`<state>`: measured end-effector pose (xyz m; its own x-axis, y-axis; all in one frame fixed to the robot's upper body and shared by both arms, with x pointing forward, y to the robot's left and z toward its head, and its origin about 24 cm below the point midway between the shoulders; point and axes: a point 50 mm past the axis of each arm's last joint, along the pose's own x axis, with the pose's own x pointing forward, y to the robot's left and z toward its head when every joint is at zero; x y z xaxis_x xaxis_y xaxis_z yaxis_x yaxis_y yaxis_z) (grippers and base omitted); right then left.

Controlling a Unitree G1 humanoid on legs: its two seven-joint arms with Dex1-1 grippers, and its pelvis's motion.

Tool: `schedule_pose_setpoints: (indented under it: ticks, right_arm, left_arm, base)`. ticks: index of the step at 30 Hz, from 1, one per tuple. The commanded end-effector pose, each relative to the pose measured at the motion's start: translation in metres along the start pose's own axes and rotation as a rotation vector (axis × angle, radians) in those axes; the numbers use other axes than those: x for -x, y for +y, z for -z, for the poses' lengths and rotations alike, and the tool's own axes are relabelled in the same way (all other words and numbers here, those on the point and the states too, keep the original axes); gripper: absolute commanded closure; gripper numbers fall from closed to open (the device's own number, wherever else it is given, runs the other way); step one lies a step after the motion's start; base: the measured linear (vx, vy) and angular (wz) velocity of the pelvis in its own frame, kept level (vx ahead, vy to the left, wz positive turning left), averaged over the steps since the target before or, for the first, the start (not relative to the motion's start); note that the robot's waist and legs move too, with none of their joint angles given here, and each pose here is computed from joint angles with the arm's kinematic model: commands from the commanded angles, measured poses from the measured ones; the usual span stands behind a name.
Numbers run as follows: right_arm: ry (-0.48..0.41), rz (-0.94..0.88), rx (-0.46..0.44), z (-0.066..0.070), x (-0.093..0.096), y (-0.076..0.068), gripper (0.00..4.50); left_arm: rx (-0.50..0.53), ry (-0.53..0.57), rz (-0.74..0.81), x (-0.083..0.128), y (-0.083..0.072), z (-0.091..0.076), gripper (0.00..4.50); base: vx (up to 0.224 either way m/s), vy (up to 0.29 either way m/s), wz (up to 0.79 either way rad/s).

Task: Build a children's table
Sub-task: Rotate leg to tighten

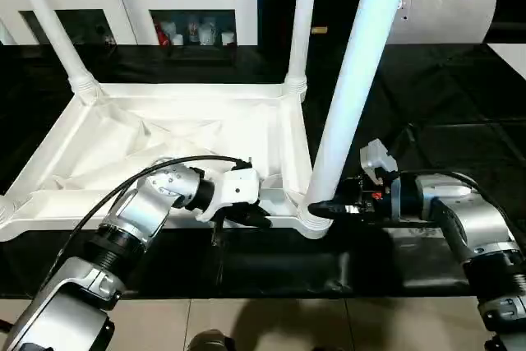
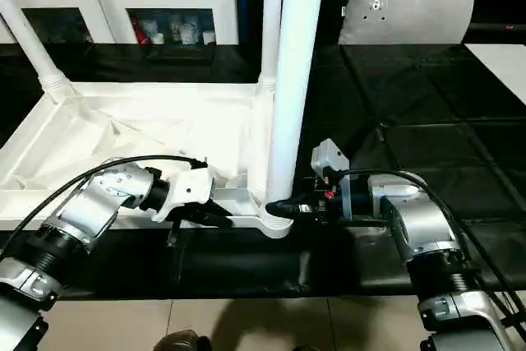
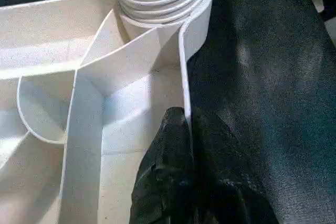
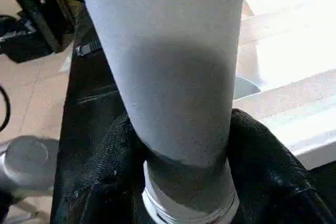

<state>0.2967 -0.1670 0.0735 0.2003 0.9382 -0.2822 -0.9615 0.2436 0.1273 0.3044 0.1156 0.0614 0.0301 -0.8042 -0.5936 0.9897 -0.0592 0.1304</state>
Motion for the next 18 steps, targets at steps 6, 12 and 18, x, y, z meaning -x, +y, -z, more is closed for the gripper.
schedule_pose_setpoints:
  ticks: [6, 12, 18]
  right_arm:
    - [-0.011, 0.391, -0.074, 0.003, -0.022, -0.025, 2.57]
    - [-0.056, 0.707, -0.228, 0.001, -0.045, -0.041, 2.57]
    - [-0.123, 0.86, -0.239, -0.004, -0.063, -0.045, 2.57]
  left_arm:
    - [0.079, -0.052, -0.073, -0.024, 0.006, -0.015, 4.5]
    - [0.22, -0.168, -0.258, -0.046, 0.025, -0.045, 4.5]
    - [0.318, -0.193, -0.504, -0.06, 0.047, -0.066, 4.5]
  base:
    - [0.0, 0.0, 0.0]
    - [0.0, 0.0, 0.0]
    - [0.0, 0.0, 0.0]
